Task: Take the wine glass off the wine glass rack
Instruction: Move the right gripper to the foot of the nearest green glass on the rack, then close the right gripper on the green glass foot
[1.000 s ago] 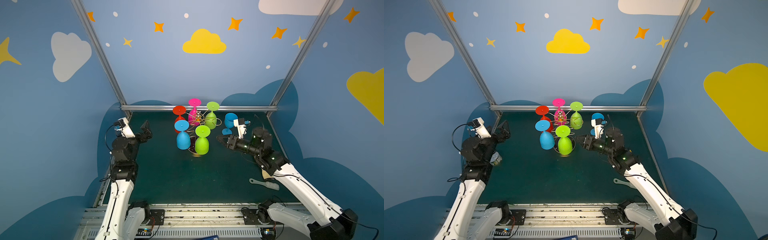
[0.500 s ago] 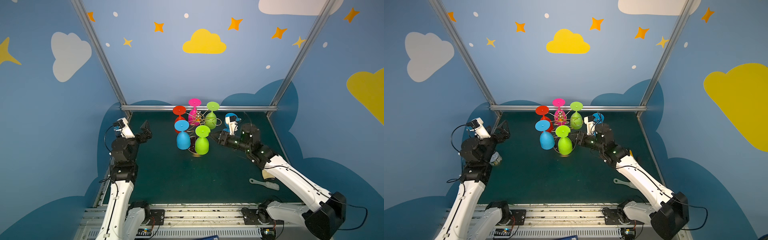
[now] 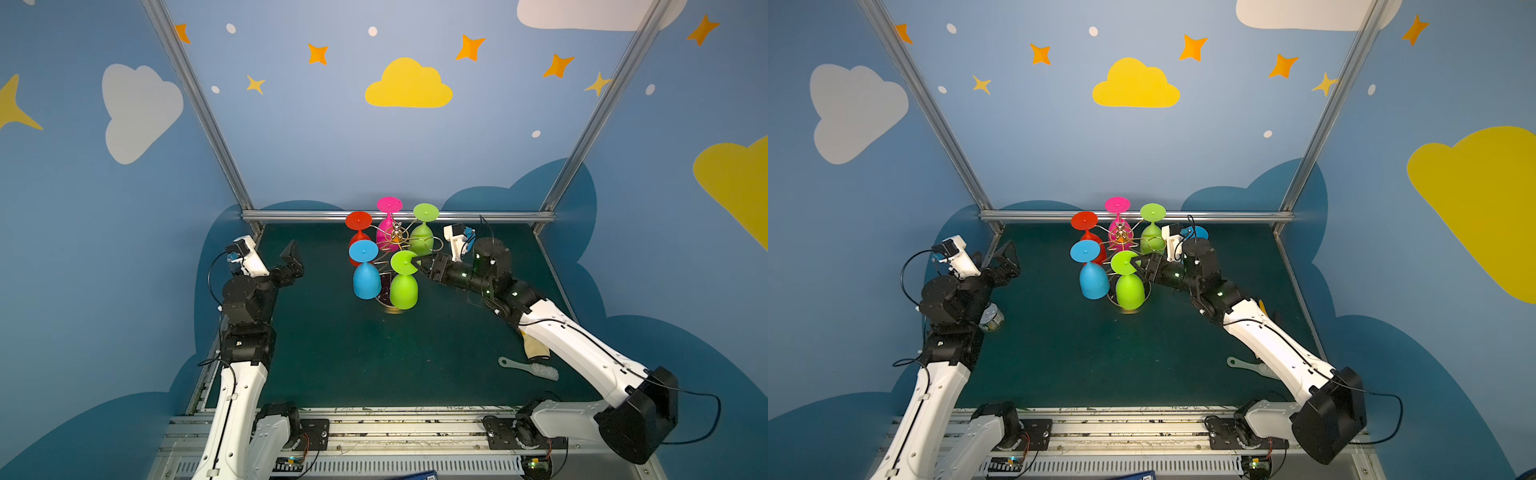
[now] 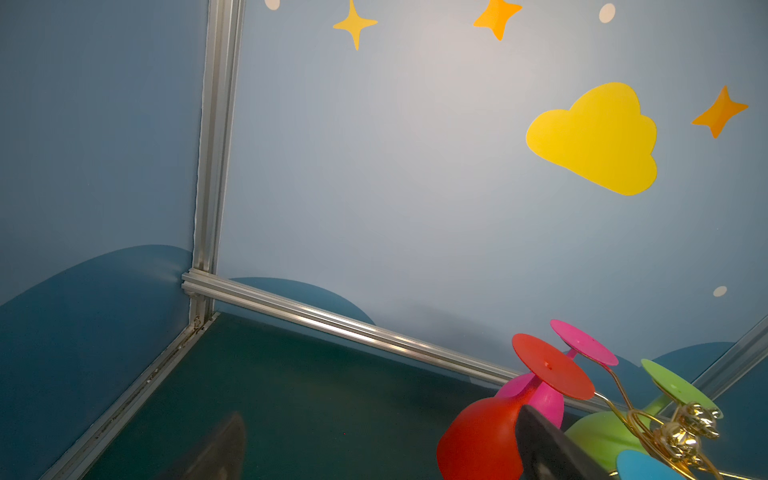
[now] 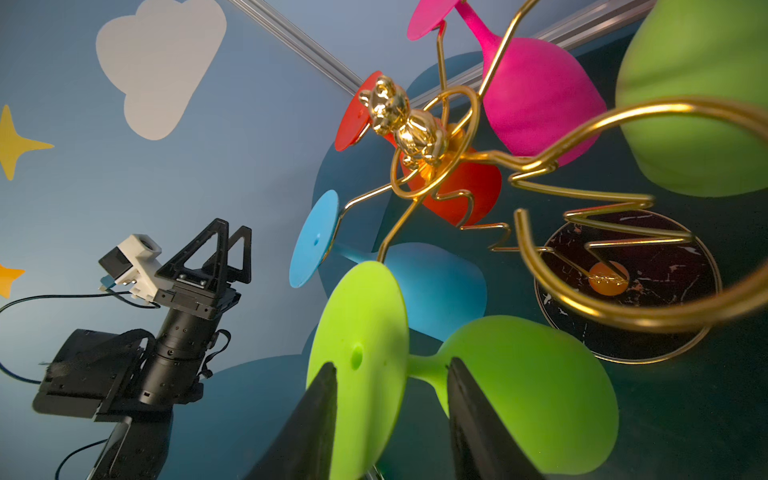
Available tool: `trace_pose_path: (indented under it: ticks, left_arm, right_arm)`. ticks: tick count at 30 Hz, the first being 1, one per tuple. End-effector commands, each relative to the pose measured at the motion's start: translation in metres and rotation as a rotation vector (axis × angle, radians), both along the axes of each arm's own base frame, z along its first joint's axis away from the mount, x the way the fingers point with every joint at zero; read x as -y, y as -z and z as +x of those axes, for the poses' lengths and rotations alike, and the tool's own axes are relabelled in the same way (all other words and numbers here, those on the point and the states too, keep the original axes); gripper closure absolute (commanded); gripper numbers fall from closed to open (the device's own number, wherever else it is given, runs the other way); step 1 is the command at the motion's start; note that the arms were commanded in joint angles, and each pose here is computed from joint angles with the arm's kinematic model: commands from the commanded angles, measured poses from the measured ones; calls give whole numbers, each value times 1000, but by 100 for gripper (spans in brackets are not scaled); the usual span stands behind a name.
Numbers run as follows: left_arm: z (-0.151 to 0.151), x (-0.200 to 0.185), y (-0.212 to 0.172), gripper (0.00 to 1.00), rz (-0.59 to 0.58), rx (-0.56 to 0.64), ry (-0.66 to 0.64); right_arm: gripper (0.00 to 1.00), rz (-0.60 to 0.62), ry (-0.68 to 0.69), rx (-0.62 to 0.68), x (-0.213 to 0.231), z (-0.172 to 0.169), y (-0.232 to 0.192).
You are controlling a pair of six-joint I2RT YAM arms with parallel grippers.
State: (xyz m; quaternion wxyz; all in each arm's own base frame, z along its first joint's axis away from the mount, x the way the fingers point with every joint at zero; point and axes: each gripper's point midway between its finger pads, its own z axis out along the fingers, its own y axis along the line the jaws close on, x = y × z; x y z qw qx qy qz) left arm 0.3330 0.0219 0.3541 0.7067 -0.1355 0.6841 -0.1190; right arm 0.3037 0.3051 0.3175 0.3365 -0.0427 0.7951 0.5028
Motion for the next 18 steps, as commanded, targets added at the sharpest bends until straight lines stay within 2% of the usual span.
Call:
trace_pose_path:
  ticks: [1,4,8,10,18]
  left_arm:
    - [-2,-1,-4,0,0,22,-1]
    - [-3,0,-4,0,0,23,0]
    - [-3,-1,-5,0,-1,25,-2]
    - [-3,-1,-5,0,1,23,-2]
    - [-3,-1,-5,0,1,25,-5]
  right_arm:
    - [62,31,-10,22,-6,2,-17]
    - [69,32,-13,17,-7,2,-16]
    - [84,41,-15,16,-7,2,-18]
    - [88,45,-15,17,-7,1,-21]
    - [96,81,-25,10,-9,-1,-28]
